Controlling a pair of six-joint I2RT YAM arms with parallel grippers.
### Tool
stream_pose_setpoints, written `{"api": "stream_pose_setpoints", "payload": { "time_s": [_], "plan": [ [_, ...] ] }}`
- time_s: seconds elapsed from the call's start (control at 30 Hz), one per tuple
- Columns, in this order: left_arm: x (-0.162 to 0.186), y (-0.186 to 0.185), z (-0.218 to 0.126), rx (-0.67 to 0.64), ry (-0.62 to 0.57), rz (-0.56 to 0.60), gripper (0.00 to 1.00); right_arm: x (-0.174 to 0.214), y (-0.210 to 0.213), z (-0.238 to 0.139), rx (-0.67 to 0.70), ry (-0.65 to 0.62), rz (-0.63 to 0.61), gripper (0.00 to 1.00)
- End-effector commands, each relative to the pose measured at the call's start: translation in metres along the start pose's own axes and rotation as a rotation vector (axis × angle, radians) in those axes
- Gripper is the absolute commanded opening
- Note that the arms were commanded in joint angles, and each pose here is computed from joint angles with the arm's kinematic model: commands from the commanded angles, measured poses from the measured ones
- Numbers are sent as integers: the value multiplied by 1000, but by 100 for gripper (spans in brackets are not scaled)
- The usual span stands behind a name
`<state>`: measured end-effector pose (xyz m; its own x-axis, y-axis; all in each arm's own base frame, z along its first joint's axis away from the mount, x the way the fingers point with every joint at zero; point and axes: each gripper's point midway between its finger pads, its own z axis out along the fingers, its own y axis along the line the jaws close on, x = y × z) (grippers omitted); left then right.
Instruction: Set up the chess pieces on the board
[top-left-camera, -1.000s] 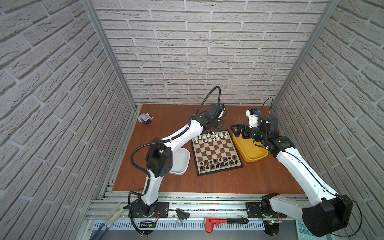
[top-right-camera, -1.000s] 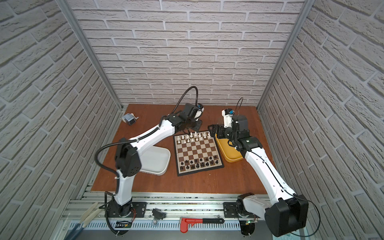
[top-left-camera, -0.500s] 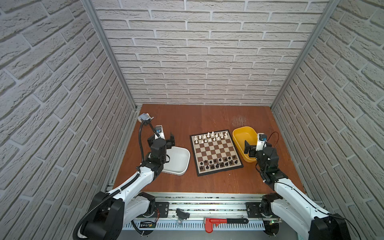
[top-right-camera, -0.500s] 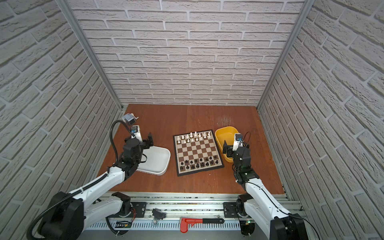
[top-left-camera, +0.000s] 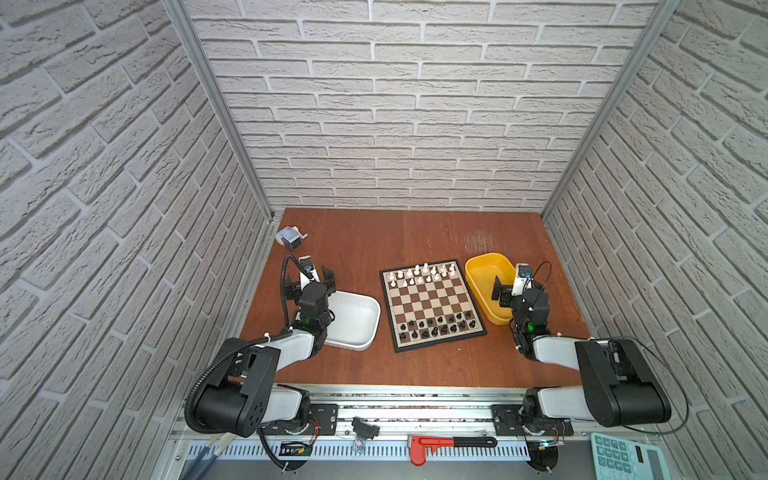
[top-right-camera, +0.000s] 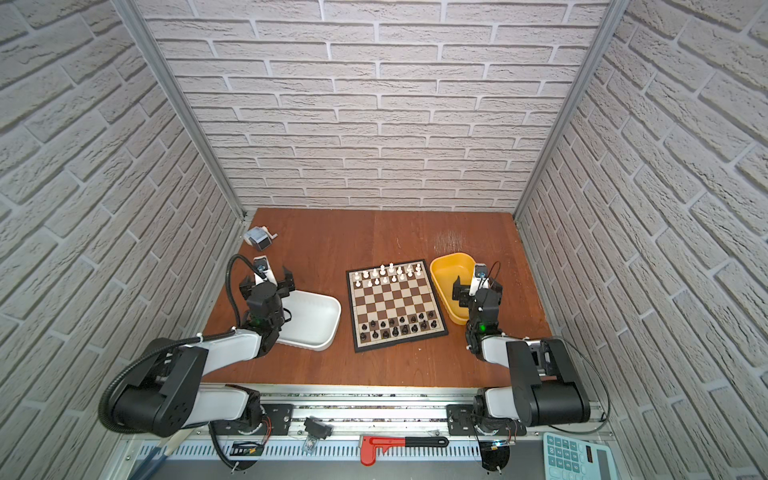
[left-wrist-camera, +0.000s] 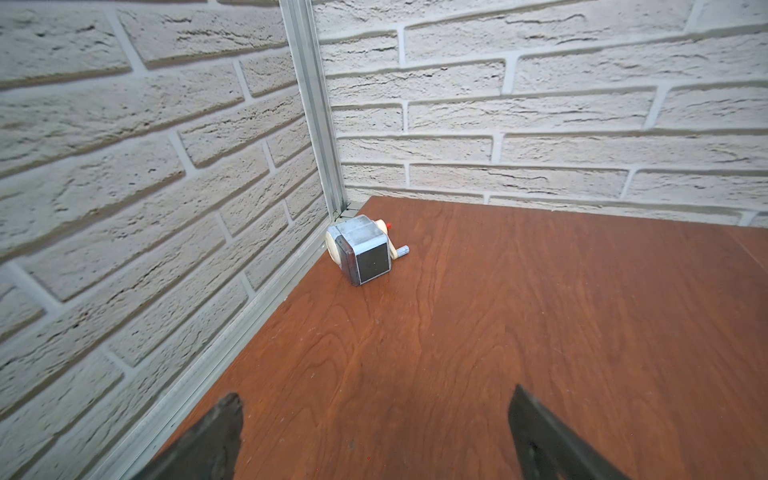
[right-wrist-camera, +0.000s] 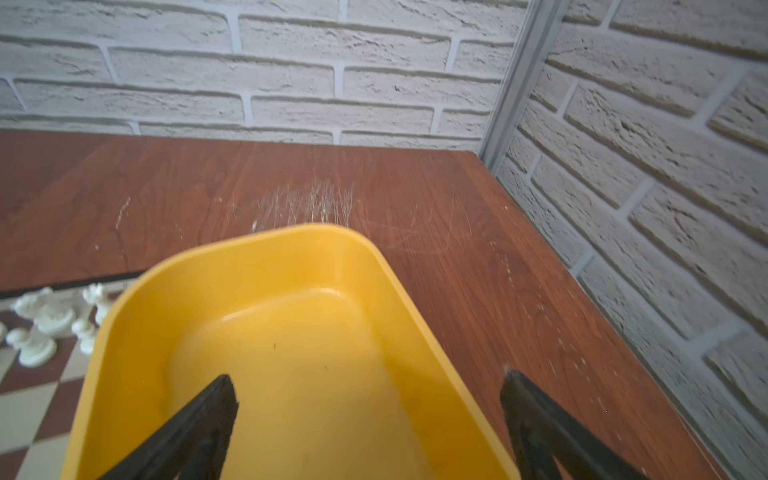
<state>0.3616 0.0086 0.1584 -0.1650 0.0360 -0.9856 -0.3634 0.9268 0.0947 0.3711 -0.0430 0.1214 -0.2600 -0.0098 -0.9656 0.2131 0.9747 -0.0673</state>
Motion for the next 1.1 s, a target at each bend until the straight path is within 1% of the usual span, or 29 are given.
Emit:
{"api": "stream_pose_setpoints", "payload": {
  "time_s": [0.0,0.07,0.1,0.13,0.17,0.2,0.23,0.3,0.33,0.4,0.47,0.57,0.63,0.67,0.73,0.77,0.83,0.87,0.9,0.93,1.0,1.07],
  "plan": [
    [-7,8,-7,-2,-17,-12,98,-17,-2,-9,-11,-74,32,100],
    [0,14,-20,25,-50,-31,98,-18,-2,-19,-23,-105,34,100],
    [6,21,-25,18,-76,-63,98,-18,2,-18,-42,-99,25,100],
    [13,29,-25,-4,-82,-103,98,-18,6,-15,-62,-82,14,100],
    [9,36,-22,-39,-106,-124,98,-17,9,-11,-76,-73,1,100],
    [13,26,-12,-18,-51,-95,99,-17,10,-9,-80,-67,-2,100],
    [15,17,-5,17,-31,-50,98,-18,10,-9,-76,-64,5,100],
    [16,6,1,38,-8,2,98,-23,7,-18,-71,-93,34,100],
    [14,5,-1,46,-30,18,98,-27,6,-23,-77,-105,49,100],
    [10,15,-2,16,-57,18,99,-38,11,-31,-113,-142,38,100],
    [8,23,-2,0,-76,7,98,-40,6,-31,-85,-148,42,100],
    [13,25,-4,32,-112,9,98,-40,9,-29,-103,-144,37,100],
    [12,26,-8,52,-171,-13,99,-44,11,-31,-123,-152,53,100],
    [20,20,-5,81,-137,1,98,-48,14,-33,-143,-169,57,100],
    [19,23,1,42,-141,-2,98,-57,19,-35,-182,-210,109,100],
    [25,21,5,51,-101,-1,99,-55,23,-32,-197,-196,107,100],
    [22,24,6,44,-122,-10,98,-46,32,-20,-234,-143,96,100],
    [24,23,6,49,-107,-11,98,-39,40,-16,-266,-108,74,100],
    [25,24,6,49,-100,-9,98,-29,45,-18,-287,-105,61,100],
    [24,24,6,47,-111,-9,98,-22,42,-22,-274,-123,78,100],
    [24,24,6,46,-107,-11,98,-22,40,-38,-280,-199,65,100],
    [24,24,6,48,-111,-9,99,-14,39,-41,-276,-219,73,100]
  ]
}}
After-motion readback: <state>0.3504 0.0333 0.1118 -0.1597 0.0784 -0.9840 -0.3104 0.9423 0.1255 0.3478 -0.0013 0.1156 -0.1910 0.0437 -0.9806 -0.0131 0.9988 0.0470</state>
